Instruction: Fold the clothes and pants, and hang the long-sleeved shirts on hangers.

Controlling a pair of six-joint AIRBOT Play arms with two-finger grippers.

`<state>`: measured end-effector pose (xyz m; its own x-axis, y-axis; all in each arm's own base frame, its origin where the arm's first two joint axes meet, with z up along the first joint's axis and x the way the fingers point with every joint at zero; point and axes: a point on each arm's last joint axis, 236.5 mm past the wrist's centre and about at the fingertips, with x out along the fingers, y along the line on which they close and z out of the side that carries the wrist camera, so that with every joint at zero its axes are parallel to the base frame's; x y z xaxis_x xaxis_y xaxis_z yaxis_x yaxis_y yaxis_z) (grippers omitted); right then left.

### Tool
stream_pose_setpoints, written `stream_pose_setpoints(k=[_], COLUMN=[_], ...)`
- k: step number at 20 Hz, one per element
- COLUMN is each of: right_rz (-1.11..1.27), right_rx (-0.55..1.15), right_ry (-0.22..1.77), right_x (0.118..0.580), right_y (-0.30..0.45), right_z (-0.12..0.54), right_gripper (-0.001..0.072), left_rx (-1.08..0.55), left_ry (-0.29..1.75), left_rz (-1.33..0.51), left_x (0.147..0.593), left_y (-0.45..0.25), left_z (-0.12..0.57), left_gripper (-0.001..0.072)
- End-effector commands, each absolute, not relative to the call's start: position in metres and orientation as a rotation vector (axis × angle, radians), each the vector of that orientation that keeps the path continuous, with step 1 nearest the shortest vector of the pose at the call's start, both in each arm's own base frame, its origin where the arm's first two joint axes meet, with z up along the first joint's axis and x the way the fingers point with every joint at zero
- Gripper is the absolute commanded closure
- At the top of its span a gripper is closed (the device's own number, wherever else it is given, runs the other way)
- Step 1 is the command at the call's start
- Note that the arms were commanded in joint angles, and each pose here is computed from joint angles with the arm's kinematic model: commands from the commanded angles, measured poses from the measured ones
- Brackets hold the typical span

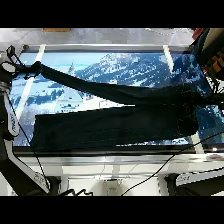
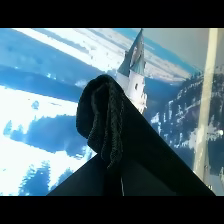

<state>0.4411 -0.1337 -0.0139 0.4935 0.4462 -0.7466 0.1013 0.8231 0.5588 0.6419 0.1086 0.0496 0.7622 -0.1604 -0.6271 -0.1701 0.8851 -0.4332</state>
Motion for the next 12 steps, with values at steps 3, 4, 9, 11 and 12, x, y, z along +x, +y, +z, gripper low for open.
stream_pose_setpoints(k=[3,4,9,11,12], right_rz=[0.225,0.225,0.225,0.225,0.225], right_rx=[0.592,0.592,0.592,0.592,0.592], right_ry=[1.047,1.048,1.048,1.048,1.048], right_x=[0.441,0.441,0.441,0.441,0.441], right_y=[-0.134,-0.134,-0.134,-0.134,-0.134], right_z=[-0.013,-0.014,-0.014,-0.014,-0.014], right_gripper=[0.0667,0.0667,0.0667,0.0667,0.0667], left_rx=[-0.534,-0.544,-0.569,-0.574,-0.580], left_ry=[0.976,1.021,1.116,1.122,1.119], left_rz=[-0.045,-0.052,-0.063,-0.062,-0.061], left_x=[0.605,0.600,0.588,0.587,0.587], left_y=[0.086,0.083,0.076,0.078,0.079], left_z=[-0.024,-0.040,-0.078,-0.080,-0.079], left_gripper=[0.0682,0.0680,0.0336,0.0311,0.0311])
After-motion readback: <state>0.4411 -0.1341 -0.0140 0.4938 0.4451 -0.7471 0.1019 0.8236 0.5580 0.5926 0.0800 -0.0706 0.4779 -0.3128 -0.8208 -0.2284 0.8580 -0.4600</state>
